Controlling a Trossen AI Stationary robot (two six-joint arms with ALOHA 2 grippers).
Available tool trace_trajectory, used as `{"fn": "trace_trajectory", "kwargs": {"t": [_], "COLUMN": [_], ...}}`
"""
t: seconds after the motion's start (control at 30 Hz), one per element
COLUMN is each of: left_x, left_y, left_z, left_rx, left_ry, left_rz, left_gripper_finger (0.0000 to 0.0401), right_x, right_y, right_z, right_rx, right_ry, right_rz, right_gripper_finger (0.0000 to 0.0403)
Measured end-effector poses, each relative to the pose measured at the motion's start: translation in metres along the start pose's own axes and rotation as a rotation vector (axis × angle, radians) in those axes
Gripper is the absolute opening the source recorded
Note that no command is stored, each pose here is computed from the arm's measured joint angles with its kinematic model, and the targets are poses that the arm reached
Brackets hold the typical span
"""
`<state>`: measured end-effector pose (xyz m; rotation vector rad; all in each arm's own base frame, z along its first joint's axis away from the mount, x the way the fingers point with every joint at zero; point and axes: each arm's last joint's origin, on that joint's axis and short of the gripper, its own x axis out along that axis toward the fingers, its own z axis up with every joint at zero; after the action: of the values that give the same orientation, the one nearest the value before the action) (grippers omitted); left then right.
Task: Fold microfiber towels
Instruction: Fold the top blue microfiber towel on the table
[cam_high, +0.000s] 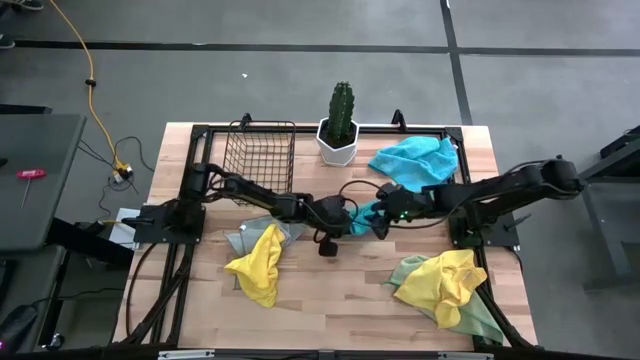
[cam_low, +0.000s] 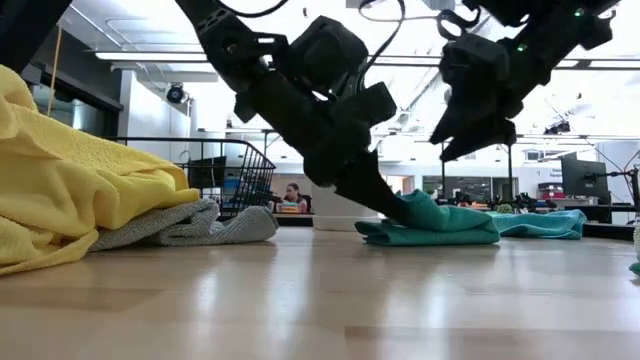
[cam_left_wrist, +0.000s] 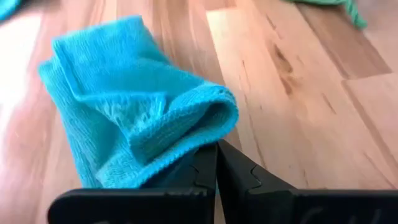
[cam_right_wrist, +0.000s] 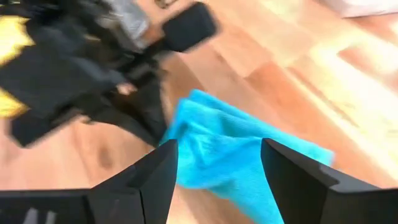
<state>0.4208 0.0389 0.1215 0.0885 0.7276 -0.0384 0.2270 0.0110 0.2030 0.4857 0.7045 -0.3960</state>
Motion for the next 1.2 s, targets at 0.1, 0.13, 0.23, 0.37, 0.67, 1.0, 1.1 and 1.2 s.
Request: {"fn": "trace_trajectory", "kwargs": {"t": [0.1,0.13,0.23,0.37,0.67,1.0,1.1,1.2], "left_x": [-0.009,-0.012,-0.023,-0.038,-0.016,0.02,0.02,0.02], "left_y": [0.0,0.001,0.001,0.002,0.0,0.016,0.017,0.017], "left_z": [0.005,0.007,0.012,0.023,0.032,0.006,0.003,0.0], "left_rx": [0.01,0.01,0.014,0.03,0.081,0.113,0.143,0.173], "left_ry": [0.011,0.012,0.032,0.016,-0.23,-0.244,-0.192,-0.146], "left_rz": [0.015,0.019,0.045,0.079,0.085,0.177,0.233,0.264], "left_gripper_finger": [0.0,0.0,0.0,0.0,0.0,0.0,0.0,0.0], "right_x": [-0.008,-0.009,-0.011,-0.01,-0.01,-0.011,-0.011,-0.011], "right_y": [-0.004,-0.006,-0.006,-0.007,-0.01,-0.011,-0.011,-0.01], "right_z": [-0.001,-0.001,-0.002,-0.003,-0.002,0.001,0.001,0.001], "right_rx": [-0.025,-0.034,-0.055,-0.088,-0.134,-0.133,-0.142,-0.145], "right_ry": [-0.004,-0.001,0.004,0.02,-0.035,-0.085,-0.095,-0.1], "right_rz": [-0.048,-0.057,-0.062,-0.073,-0.155,-0.211,-0.224,-0.222], "right_gripper_finger": [0.0223,0.0223,0.0223,0.0223,0.0223,0.0223,0.0223,0.0223]}}
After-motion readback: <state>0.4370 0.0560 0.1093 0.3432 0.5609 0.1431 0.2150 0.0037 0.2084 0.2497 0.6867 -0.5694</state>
